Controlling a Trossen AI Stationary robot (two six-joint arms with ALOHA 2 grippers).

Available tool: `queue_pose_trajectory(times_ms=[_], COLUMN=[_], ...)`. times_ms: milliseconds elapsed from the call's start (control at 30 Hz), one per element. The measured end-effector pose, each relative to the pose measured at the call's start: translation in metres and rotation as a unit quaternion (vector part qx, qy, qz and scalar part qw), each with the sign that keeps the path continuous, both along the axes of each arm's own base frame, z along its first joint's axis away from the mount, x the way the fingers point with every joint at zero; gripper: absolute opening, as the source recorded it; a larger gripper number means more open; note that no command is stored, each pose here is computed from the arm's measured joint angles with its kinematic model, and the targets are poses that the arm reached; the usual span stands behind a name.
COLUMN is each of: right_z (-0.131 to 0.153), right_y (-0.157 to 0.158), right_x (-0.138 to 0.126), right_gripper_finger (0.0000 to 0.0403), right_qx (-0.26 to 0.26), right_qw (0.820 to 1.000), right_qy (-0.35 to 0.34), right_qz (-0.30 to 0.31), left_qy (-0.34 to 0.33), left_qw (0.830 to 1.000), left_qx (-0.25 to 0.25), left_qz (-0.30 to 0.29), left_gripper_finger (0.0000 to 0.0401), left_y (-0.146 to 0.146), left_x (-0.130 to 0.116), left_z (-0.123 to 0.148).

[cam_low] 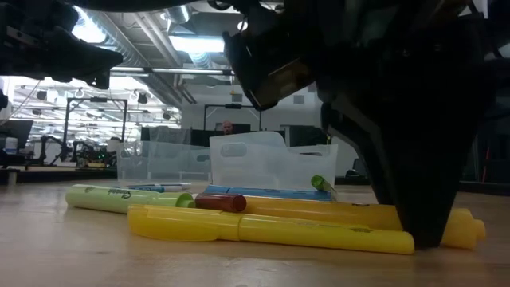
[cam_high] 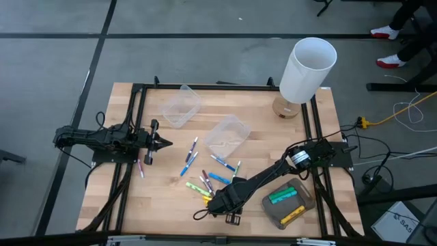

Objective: Pick & Place Markers
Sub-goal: Put the yellow highlighter into the black bin

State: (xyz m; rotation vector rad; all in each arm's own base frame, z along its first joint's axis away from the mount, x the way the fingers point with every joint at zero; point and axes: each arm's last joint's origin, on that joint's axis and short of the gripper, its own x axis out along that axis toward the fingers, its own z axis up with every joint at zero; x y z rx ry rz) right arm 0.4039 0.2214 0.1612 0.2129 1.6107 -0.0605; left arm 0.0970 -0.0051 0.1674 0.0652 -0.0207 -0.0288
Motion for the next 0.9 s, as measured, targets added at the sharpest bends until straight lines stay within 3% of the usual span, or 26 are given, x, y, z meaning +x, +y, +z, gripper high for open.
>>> queue_pose_trajectory(times_ms=[333,600,900], right_z=[-0.0002,-0.0002,-0.0002], right_y=[-0.0001,-0.0005,-0.0004], right_x=[0.0001,-0.0002,-0.0001], right_gripper_finger=[0.0129,0.0060,0.0060], right_qx=[0.000,-0.002,-0.001], right_qw=[1.000,1.000,1.000], right_qy=[0.000,0.001,0.001], right_qz=[0.001,0.004,0.001], left_qy=[0.000,0.000,0.000], left_qw=[1.000,1.000,1.000], left_qx=[0.000,0.000,0.000], left_qz=[0.000,0.000,0.000], left_gripper_finger=[0.0004,0.0004,0.0004], left_y=[0.0000,0.0000,0.0000], left_x=[0.0000,0.0000,0.0000], left_z=[0.0000,0.0001,0.0000])
